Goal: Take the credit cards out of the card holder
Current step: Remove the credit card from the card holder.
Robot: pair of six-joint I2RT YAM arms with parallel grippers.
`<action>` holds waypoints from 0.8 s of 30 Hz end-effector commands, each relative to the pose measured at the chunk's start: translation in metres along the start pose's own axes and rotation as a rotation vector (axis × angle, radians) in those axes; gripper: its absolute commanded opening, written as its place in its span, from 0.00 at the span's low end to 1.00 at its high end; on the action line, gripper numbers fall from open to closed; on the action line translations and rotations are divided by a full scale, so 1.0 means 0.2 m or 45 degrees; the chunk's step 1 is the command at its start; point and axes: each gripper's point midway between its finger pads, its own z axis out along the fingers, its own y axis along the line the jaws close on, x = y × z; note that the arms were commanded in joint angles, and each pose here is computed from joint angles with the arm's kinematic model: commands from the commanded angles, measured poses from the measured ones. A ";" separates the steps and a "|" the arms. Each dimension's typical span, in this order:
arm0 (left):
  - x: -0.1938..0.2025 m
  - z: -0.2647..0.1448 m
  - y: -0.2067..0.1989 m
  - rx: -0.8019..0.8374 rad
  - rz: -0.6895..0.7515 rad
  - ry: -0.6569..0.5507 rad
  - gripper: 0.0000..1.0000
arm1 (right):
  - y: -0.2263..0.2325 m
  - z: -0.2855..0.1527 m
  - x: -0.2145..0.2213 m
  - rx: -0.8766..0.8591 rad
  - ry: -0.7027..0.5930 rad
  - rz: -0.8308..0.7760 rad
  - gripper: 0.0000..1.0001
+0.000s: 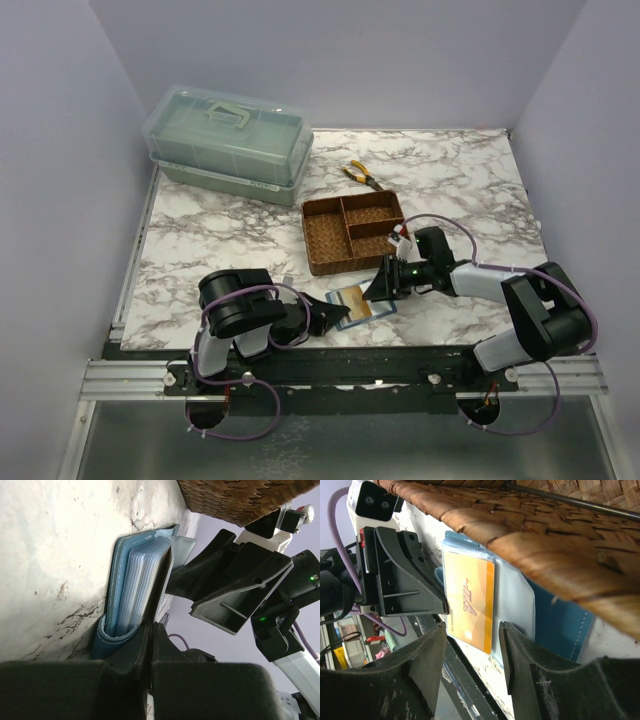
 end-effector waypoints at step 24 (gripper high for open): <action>0.01 0.00 -0.05 0.090 -0.035 0.003 0.34 | -0.04 0.02 0.06 0.048 0.000 0.057 0.52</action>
